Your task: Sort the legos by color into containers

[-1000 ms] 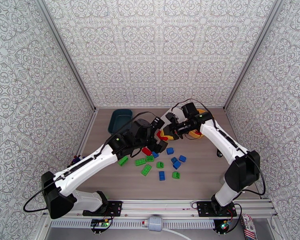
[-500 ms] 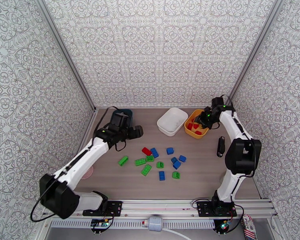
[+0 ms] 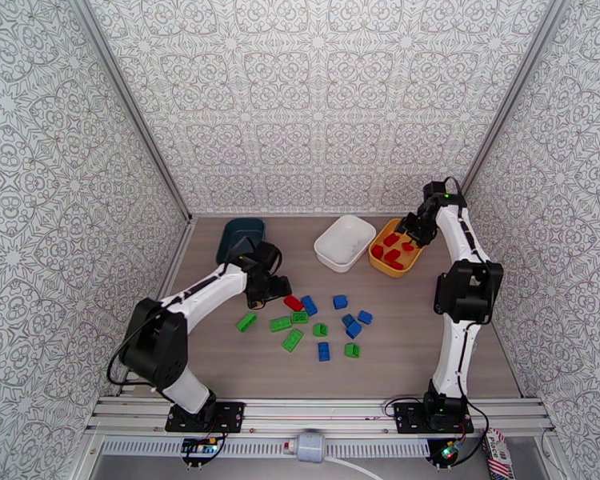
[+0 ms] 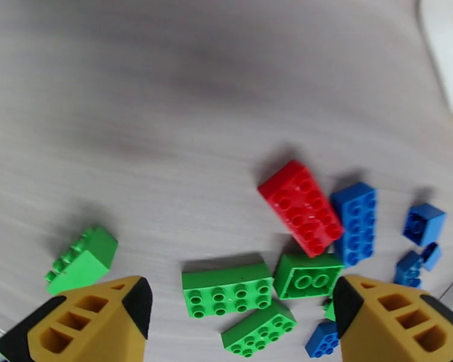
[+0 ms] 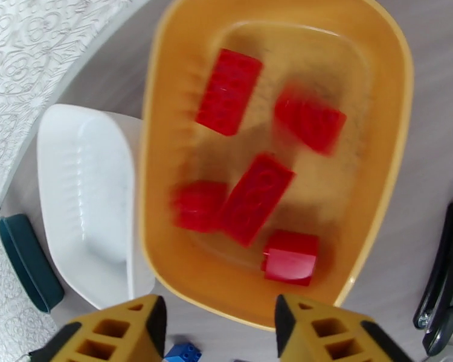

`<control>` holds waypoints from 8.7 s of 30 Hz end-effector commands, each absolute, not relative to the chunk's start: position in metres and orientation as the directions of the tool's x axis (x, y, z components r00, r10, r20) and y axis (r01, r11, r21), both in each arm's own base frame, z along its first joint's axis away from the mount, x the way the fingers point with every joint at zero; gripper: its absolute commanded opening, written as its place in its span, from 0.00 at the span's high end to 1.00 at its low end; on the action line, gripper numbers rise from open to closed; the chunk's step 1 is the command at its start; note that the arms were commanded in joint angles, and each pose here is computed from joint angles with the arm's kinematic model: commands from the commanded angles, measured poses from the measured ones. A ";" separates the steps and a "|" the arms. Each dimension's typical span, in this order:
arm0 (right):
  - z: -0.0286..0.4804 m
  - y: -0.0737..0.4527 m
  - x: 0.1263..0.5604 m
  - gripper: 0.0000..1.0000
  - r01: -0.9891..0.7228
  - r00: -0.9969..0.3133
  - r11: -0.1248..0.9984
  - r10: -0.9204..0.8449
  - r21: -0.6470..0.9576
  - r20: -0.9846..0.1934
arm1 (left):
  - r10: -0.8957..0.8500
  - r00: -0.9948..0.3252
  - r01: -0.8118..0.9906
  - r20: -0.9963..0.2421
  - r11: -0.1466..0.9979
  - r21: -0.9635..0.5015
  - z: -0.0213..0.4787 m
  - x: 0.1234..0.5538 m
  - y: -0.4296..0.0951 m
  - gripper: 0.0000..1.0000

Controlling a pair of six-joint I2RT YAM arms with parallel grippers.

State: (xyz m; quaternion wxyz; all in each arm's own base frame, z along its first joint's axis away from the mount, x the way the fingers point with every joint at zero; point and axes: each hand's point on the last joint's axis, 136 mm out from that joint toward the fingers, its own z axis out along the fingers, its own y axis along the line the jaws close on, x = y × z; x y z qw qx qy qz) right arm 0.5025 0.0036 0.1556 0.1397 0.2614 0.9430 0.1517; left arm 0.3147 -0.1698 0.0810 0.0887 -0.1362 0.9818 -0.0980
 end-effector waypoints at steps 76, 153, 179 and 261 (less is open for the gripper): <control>0.205 0.237 0.310 0.31 -0.066 -0.970 0.606 0.146 0.792 -0.193 | -0.310 -0.945 -0.312 0.105 0.759 -0.571 0.133 0.350 -0.263 0.67; 0.170 -0.001 0.490 0.39 0.410 -0.834 0.864 0.485 0.293 -0.263 | 0.035 -0.990 0.059 -0.136 0.983 -0.174 0.108 0.299 -0.261 0.33; 0.194 0.143 0.326 0.28 0.131 -0.913 0.900 0.273 0.417 -0.302 | -0.119 -0.992 -0.124 0.037 0.973 -0.195 0.042 0.335 -0.276 0.32; 0.281 0.305 0.383 0.38 -0.029 -0.958 0.208 0.272 0.978 -0.087 | -0.282 -0.959 -0.009 -0.014 0.082 -0.997 0.289 0.412 -0.307 0.71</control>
